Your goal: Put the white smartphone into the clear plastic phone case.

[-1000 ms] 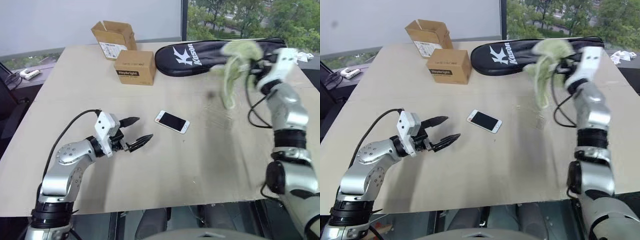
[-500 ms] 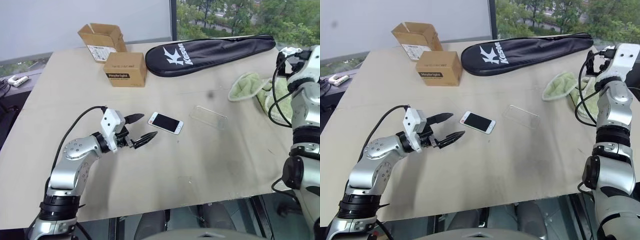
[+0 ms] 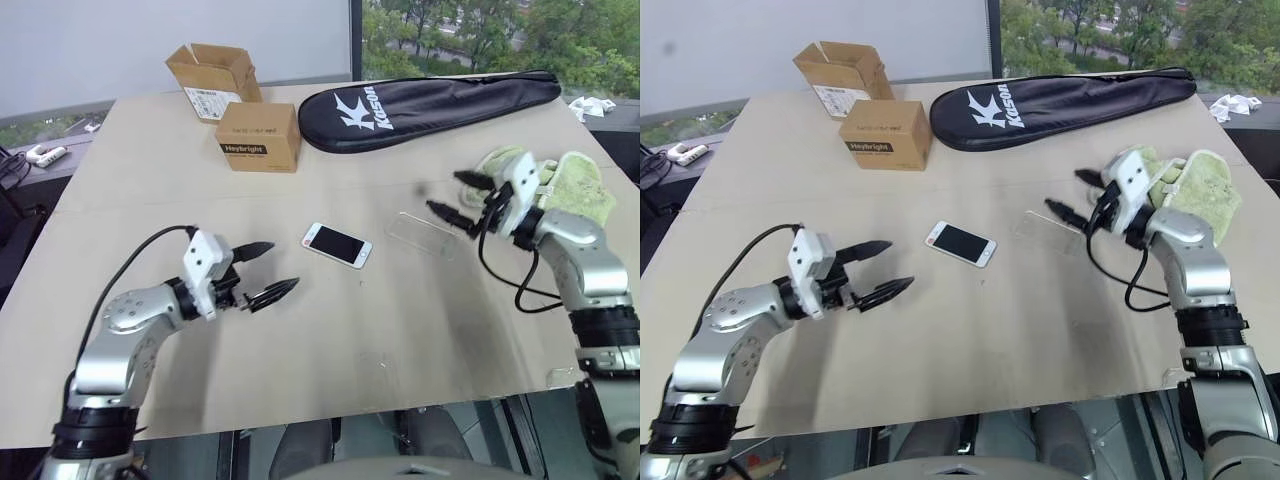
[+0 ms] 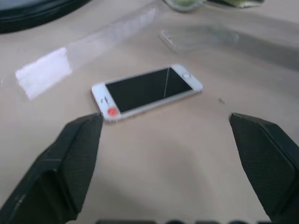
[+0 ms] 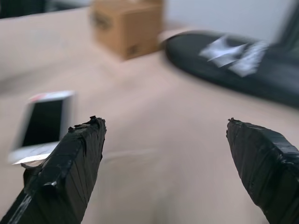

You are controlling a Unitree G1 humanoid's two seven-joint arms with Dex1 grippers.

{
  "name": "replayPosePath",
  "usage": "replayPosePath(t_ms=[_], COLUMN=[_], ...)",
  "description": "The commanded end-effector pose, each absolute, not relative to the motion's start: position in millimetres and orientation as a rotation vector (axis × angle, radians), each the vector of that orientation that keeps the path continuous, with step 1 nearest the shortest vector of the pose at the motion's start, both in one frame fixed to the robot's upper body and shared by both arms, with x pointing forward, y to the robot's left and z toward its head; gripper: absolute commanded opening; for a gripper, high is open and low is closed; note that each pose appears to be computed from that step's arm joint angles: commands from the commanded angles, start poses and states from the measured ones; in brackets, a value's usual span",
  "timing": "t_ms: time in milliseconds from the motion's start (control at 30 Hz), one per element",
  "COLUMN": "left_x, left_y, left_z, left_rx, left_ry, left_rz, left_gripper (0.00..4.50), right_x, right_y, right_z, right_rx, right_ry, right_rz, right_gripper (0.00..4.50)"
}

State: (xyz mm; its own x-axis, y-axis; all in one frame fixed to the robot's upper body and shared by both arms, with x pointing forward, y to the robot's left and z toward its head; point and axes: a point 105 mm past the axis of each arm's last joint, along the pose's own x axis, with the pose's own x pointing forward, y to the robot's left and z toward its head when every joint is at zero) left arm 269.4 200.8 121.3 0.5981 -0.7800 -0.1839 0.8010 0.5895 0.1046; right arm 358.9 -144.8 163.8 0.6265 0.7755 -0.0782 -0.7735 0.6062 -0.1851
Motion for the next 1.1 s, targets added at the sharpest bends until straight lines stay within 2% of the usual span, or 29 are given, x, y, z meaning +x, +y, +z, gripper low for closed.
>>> replayPosePath(t_ms=[33,133,267,300,433,800,933,1100], left_x=[263,263,265,265,267,269,268,267], left_y=[204,204,199,197,194,191,192,193], left_z=[134,134,135,135,135,138,137,136], left_rx=[0.190,0.191,0.190,0.189,0.190,0.198,0.199,0.197], left_ry=[0.095,0.098,0.093,0.090,0.088,0.080,0.081,0.084], left_rz=[-0.954,-0.958,-0.963,-0.969,-0.974,-0.975,-0.970,-0.964], left_gripper=[4.50,4.50,4.50,4.50,4.50,4.50,4.50,4.50], right_x=[345,338,335,335,335,333,312,289], right_y=[-134,-134,-143,-149,-168,-151,-140,-137], right_z=[154,135,110,101,79,107,118,115], right_rx=[-0.236,-0.258,-0.354,-0.389,-0.466,-0.435,-0.462,-0.486], right_ry=[0.044,0.106,0.201,0.247,0.376,0.223,0.153,0.180], right_rz=[0.977,0.999,0.971,0.946,0.881,0.942,1.097,1.251], right_gripper=[4.41,4.41,2.75,2.11,0.13,0.05,0.05,0.05])
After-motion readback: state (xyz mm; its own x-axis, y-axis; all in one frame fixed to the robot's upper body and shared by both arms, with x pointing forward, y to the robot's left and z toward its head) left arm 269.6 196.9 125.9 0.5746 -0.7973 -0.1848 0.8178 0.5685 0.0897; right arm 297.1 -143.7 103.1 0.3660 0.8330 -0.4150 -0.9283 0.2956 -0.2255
